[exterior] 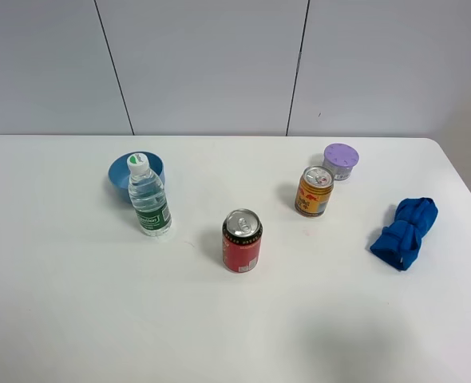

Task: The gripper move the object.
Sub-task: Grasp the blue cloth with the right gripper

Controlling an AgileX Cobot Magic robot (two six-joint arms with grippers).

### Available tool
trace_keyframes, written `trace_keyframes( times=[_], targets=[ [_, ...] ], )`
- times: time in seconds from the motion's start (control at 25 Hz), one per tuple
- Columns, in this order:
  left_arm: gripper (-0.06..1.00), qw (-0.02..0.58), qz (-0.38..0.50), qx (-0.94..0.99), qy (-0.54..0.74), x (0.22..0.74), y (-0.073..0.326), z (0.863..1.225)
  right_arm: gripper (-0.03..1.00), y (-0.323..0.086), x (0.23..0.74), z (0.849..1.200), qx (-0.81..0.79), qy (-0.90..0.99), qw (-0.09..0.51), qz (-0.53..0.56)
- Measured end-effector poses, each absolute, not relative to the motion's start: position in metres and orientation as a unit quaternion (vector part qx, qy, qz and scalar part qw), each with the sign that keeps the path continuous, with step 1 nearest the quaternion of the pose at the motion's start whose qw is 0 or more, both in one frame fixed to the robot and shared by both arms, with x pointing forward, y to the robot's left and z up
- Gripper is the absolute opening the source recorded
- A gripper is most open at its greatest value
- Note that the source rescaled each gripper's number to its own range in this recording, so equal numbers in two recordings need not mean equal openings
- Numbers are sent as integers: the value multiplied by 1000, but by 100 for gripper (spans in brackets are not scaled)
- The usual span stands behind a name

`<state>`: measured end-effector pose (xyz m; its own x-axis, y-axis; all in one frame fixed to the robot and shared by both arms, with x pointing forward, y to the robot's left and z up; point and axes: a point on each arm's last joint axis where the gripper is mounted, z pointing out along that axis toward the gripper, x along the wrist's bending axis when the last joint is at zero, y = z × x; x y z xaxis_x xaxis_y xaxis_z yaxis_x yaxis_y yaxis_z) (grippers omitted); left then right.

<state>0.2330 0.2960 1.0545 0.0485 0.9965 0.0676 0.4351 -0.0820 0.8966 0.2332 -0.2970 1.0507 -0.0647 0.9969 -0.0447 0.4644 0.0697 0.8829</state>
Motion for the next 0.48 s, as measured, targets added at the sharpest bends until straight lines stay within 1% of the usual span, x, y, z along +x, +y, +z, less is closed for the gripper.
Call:
trace_keyframes(
  times=[0.48],
  targets=[
    [100, 364, 386, 626, 572, 233, 296, 1054, 99, -297, 233, 1051, 577, 633, 367, 363]
  ],
)
